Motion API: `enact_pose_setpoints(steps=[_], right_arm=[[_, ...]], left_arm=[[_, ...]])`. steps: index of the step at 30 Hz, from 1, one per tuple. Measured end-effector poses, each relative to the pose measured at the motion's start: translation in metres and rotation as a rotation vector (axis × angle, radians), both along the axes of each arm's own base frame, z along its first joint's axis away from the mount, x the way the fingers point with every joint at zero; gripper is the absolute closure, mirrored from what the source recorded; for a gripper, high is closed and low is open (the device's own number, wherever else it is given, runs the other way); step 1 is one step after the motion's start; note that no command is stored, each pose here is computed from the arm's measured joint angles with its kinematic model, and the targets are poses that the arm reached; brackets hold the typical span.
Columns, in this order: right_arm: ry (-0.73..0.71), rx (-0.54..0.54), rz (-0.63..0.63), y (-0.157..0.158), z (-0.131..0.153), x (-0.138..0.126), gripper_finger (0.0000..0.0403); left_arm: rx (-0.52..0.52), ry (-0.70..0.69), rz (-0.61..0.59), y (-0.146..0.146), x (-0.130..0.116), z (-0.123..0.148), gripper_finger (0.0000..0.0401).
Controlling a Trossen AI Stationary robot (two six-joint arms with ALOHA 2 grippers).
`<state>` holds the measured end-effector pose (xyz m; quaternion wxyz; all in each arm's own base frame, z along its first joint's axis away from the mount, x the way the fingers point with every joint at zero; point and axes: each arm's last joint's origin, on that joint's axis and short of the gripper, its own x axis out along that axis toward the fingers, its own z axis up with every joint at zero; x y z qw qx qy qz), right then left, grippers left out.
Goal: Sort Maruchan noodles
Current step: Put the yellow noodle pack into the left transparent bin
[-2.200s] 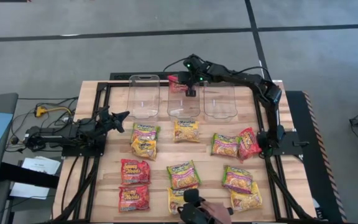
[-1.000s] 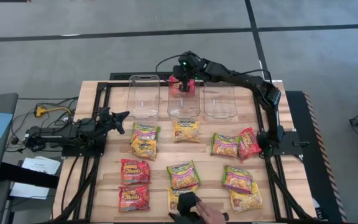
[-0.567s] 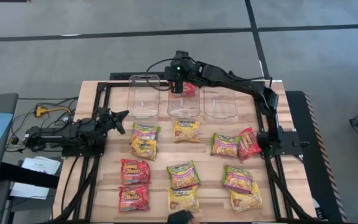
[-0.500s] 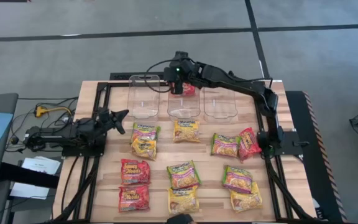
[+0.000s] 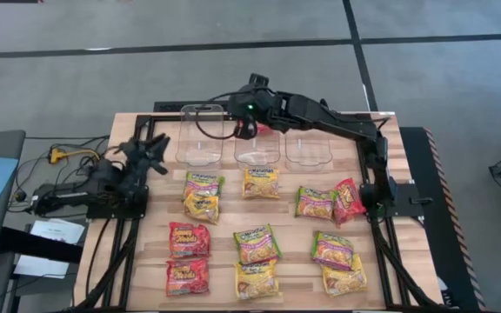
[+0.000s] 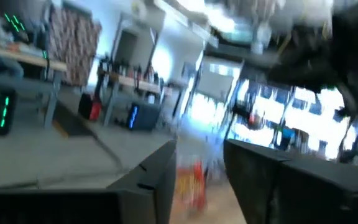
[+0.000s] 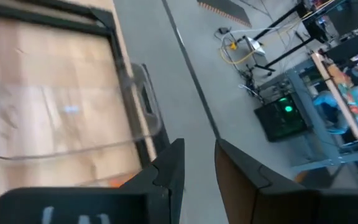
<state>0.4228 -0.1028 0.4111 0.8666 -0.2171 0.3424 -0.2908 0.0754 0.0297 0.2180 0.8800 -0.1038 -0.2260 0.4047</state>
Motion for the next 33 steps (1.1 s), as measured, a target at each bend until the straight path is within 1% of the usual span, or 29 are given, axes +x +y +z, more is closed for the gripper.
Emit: enact_pose_setpoints(steps=[2, 7, 10, 12, 14, 17, 20, 23, 26, 29, 33], right_arm=[[-0.037, 0.018, 0.008, 0.011, 0.008, 0.0, 0.029], [-0.131, 0.048, 0.039, 0.041, 0.023, 0.0, 0.029], [-0.134, 0.039, 0.068, 0.061, 0.029, -0.005, 0.029], [-0.146, 0.025, 0.081, 0.073, 0.034, -0.008, 0.029], [-0.138, 0.011, 0.086, 0.085, 0.037, -0.012, 0.029], [-0.157, -0.012, 0.083, 0.1, 0.041, -0.015, 0.029], [-0.158, -0.039, 0.066, 0.11, 0.045, -0.02, 0.029], [-0.168, -0.054, 0.054, 0.116, 0.048, -0.022, 0.029], [-0.159, -0.068, 0.044, 0.122, 0.046, -0.022, 0.029], [-0.17, -0.06, 0.035, 0.129, 0.046, -0.023, 0.029], [-0.169, -0.03, 0.022, 0.137, 0.042, -0.026, 0.029]], left_arm=[[0.028, -0.098, -0.01, 0.0, -0.004, 0.008, 0.0259], [0.166, -0.306, -0.107, -0.005, -0.016, 0.028, 0.0251], [0.235, -0.408, -0.158, -0.008, -0.022, 0.036, 0.025], [0.262, -0.429, -0.182, -0.009, -0.025, 0.041, 0.025], [0.273, -0.416, -0.199, -0.01, -0.026, 0.05, 0.025], [0.288, -0.318, -0.223, -0.011, -0.026, 0.068, 0.025], [0.288, -0.142, -0.258, -0.011, -0.021, 0.086, 0.025], [0.227, 0.06, -0.299, -0.01, -0.014, 0.097, 0.025], [0.151, 0.221, -0.337, -0.01, -0.009, 0.103, 0.025], [0.12, 0.301, -0.347, -0.009, -0.004, 0.111, 0.025], [0.12, 0.382, -0.336, -0.007, 0.007, 0.115, 0.025]])
